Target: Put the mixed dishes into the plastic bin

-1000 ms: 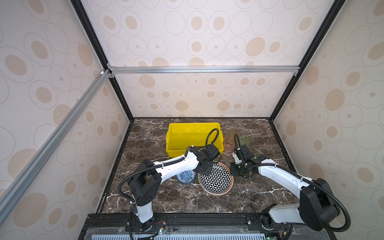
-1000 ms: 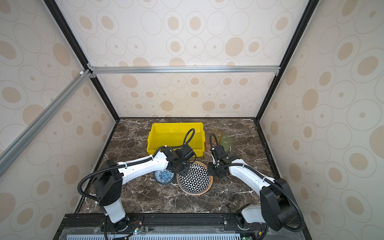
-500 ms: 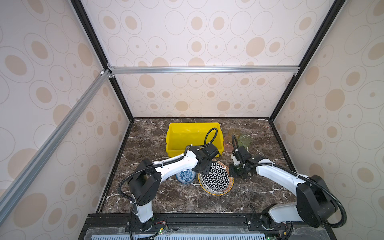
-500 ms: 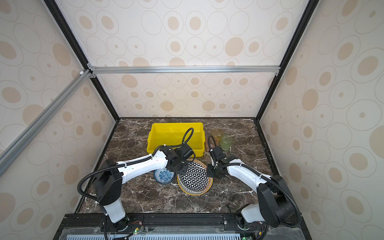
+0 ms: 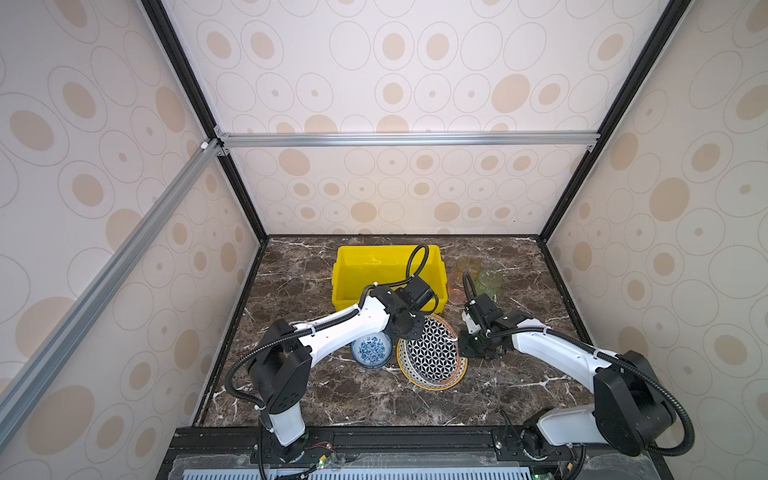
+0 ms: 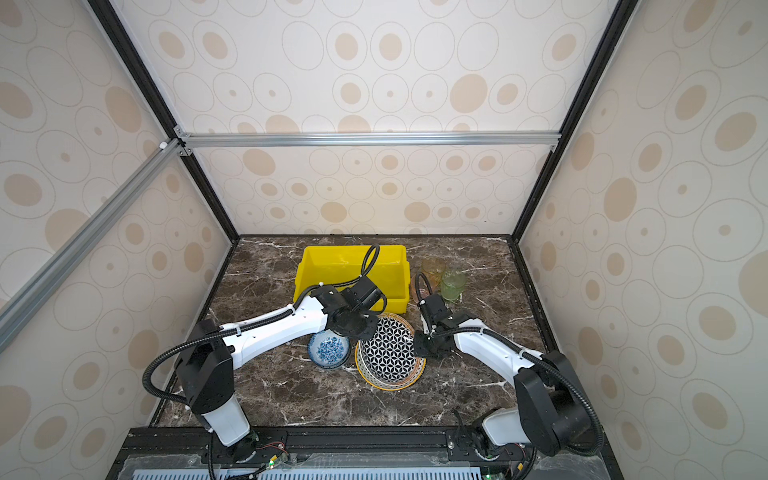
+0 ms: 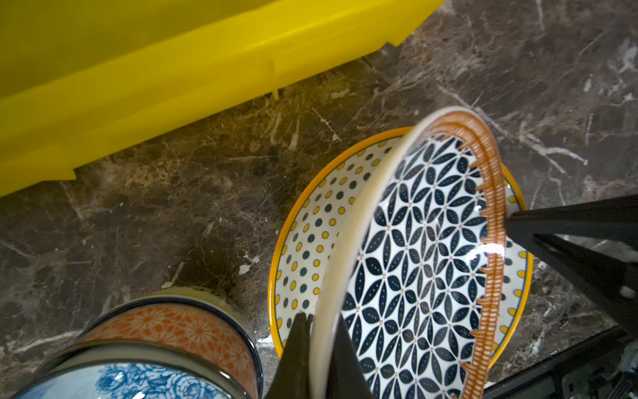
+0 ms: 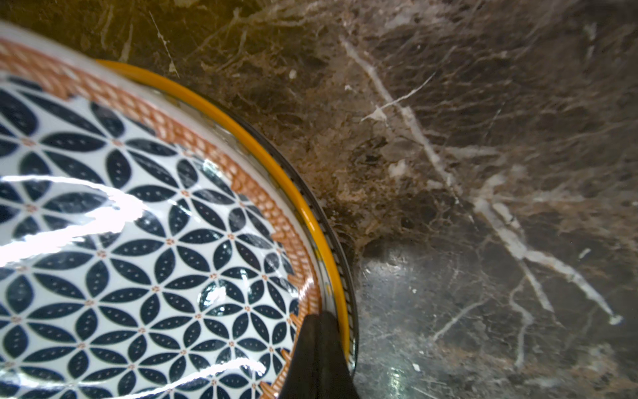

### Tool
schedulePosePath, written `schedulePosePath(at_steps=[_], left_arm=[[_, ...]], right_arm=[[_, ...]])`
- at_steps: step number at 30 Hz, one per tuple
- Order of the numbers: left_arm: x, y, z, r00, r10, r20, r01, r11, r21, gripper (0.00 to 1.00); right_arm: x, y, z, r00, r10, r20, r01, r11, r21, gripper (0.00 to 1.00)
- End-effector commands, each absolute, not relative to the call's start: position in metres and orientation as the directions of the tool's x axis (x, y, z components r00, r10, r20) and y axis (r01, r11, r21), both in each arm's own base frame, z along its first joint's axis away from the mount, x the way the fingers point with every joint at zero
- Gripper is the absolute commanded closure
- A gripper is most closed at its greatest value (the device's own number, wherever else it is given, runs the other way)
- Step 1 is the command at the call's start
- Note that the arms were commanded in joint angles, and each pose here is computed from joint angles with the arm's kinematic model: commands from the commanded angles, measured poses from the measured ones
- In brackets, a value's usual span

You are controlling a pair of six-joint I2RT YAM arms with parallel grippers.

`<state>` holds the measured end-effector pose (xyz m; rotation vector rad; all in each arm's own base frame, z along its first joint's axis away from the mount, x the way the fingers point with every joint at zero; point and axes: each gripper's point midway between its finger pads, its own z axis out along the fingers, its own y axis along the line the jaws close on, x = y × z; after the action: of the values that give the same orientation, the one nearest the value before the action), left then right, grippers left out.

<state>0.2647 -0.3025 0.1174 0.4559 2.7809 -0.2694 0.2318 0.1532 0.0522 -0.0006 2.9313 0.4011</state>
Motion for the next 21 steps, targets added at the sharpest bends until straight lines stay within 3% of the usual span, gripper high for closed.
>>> schedulePosePath(at_steps=[1,9,18,21], left_arm=[[0.256,-0.291,0.104,-0.908,0.313,-0.28,0.346,0.935,-0.08,1.0],[0.257,-0.28,0.109,-0.909,0.289,-0.301,0.324,0.943,-0.074,1.0],[0.265,-0.273,0.129,-0.899,0.24,-0.366,0.301,0.946,-0.118,1.0],[0.267,-0.269,0.136,-0.895,0.229,-0.382,0.292,0.95,-0.113,1.0]], right_arm=[[0.217,0.146,0.043,-0.992,0.023,-0.127,-0.007,0.973,0.231,0.99],[0.224,0.149,0.058,-0.985,0.026,-0.171,-0.018,0.967,0.255,0.96],[0.24,0.15,0.104,-0.951,0.036,-0.307,-0.054,0.959,0.278,0.81],[0.243,0.151,0.119,-0.935,0.03,-0.352,-0.079,0.954,0.291,0.72]])
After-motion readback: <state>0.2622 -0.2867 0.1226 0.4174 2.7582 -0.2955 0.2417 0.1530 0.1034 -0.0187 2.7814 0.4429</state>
